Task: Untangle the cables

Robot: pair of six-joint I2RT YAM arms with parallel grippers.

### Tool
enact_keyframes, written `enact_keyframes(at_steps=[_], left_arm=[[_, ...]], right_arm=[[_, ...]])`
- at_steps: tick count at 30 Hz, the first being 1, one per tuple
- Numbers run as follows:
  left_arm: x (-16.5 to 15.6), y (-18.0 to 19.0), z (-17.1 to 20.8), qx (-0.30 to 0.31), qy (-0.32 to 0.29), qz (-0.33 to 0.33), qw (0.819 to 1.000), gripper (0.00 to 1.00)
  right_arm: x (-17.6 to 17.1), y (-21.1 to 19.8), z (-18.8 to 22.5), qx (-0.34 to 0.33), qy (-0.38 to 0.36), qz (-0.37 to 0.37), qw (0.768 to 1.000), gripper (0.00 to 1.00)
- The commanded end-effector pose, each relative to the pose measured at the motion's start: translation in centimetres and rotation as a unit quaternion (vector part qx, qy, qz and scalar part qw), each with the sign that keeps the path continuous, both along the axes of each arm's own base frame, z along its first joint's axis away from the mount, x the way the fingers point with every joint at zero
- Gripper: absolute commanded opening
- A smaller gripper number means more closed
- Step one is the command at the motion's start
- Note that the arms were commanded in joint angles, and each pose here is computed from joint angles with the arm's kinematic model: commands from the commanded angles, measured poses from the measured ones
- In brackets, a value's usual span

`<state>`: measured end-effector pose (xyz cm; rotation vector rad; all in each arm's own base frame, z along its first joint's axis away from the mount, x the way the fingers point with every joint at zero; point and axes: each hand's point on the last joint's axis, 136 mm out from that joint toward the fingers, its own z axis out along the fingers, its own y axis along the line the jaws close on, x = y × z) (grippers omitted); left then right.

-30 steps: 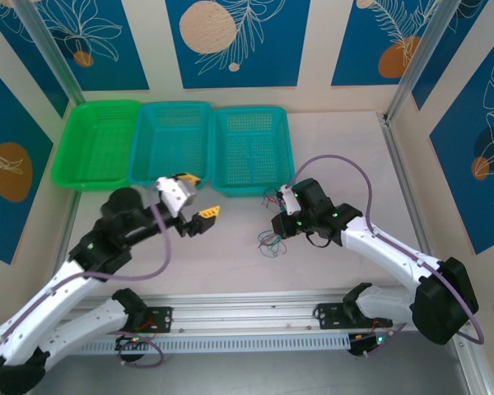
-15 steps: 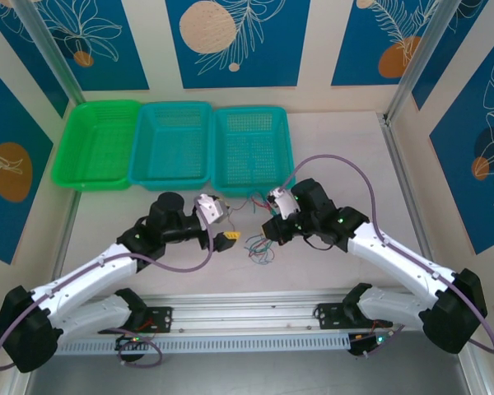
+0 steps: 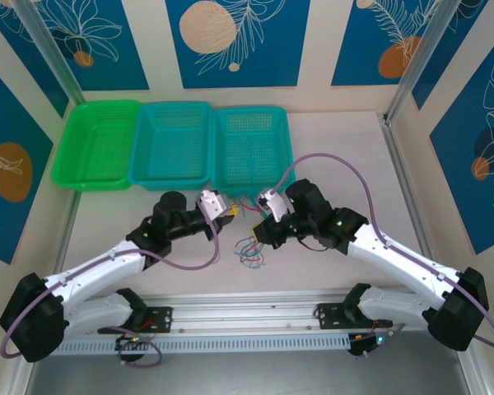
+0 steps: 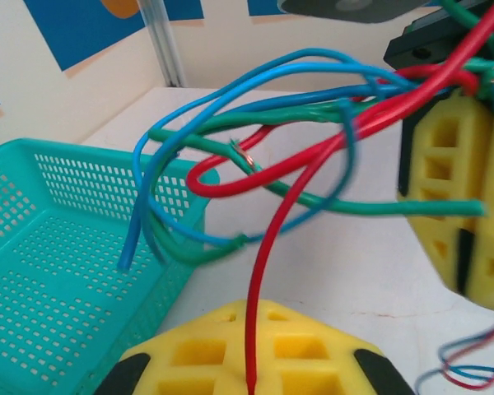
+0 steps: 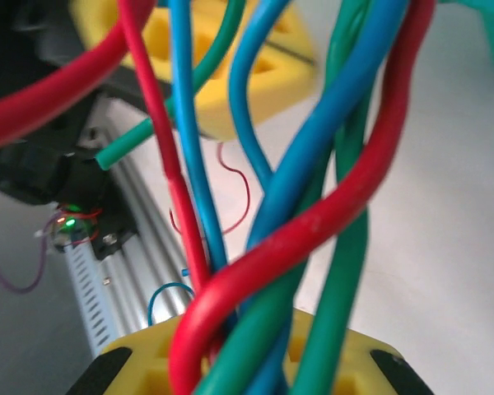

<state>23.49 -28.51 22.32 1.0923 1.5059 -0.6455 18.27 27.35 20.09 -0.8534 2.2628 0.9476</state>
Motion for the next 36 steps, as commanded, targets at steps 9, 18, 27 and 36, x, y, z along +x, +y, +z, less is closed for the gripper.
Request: enact_keyframes(at_steps=[9,18,27,36], left_arm=[[-0.9,1.6,4.2,-0.062,0.001,0.032,0.998,0.00],[0.3,1.3,-2.7,-0.029,0.095,0.067,0.993,0.00],[0.1,2.6,-5.4,-0.007,0.124,0.096,0.988,0.00],[-0.2,3.5,-5.3,-0.005,0.124,0.110,0.986,0.00]], right_arm=[[3.4,-9.7,-12.4,-0.145,0.119,-0.365,0.912,0.26],[2.2,-7.5,-11.6,-0.130,0.123,-0.281,0.943,0.52],[2.7,-3.4,-4.1,-0.036,0.039,-0.156,0.986,0.57],[7.5,-5.2,-9.6,-0.133,0.082,-0.266,0.951,0.53]])
